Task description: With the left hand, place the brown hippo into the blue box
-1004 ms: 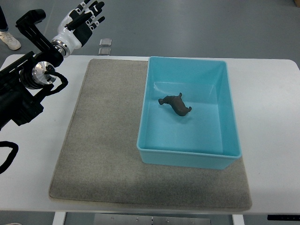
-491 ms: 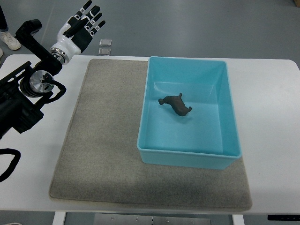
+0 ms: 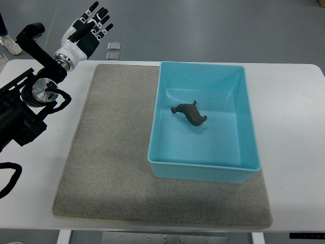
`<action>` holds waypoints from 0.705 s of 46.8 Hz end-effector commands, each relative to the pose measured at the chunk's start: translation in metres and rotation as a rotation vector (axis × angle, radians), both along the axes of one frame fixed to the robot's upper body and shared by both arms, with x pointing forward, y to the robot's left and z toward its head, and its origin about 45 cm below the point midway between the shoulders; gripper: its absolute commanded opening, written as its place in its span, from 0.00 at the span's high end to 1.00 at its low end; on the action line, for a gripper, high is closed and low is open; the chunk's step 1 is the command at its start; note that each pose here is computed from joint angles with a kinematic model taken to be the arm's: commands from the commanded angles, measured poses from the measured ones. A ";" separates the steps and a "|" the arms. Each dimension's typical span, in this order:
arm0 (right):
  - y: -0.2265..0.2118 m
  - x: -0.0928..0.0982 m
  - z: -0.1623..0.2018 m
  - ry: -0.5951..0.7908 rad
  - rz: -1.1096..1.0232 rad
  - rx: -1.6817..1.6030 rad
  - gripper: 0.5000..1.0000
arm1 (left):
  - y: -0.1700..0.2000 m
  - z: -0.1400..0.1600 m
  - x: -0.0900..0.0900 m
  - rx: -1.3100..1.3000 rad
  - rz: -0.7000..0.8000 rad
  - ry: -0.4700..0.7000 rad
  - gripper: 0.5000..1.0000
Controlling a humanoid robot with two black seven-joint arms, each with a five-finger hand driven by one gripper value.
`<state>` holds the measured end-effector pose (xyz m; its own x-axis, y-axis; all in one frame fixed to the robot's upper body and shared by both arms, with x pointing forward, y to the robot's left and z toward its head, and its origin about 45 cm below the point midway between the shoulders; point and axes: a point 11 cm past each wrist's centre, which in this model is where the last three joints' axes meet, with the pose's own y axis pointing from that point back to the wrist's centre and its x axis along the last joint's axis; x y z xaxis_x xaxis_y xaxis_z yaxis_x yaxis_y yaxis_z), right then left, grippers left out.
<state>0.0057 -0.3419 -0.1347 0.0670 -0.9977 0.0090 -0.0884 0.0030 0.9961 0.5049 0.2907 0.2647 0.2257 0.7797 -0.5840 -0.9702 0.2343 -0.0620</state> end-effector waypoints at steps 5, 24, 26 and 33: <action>0.000 0.000 0.000 0.000 0.001 0.001 0.13 | 0.008 -0.006 0.000 0.013 0.030 0.020 0.01; 0.001 -0.001 0.000 0.001 0.000 0.002 0.13 | 0.010 -0.005 0.001 0.017 0.037 0.021 0.01; 0.002 -0.001 0.000 0.002 0.004 0.010 0.13 | 0.010 -0.005 0.001 0.016 0.037 0.021 0.01; 0.003 0.000 0.000 0.002 0.007 0.017 0.13 | 0.010 -0.006 0.000 0.017 0.038 0.023 0.01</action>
<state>0.0051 -0.3390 -0.1349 0.0737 -0.9973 -0.0073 -0.0859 -0.0136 0.9962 0.5055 0.3005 0.2593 0.1842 0.7967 -0.5756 -0.9792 0.1991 -0.0379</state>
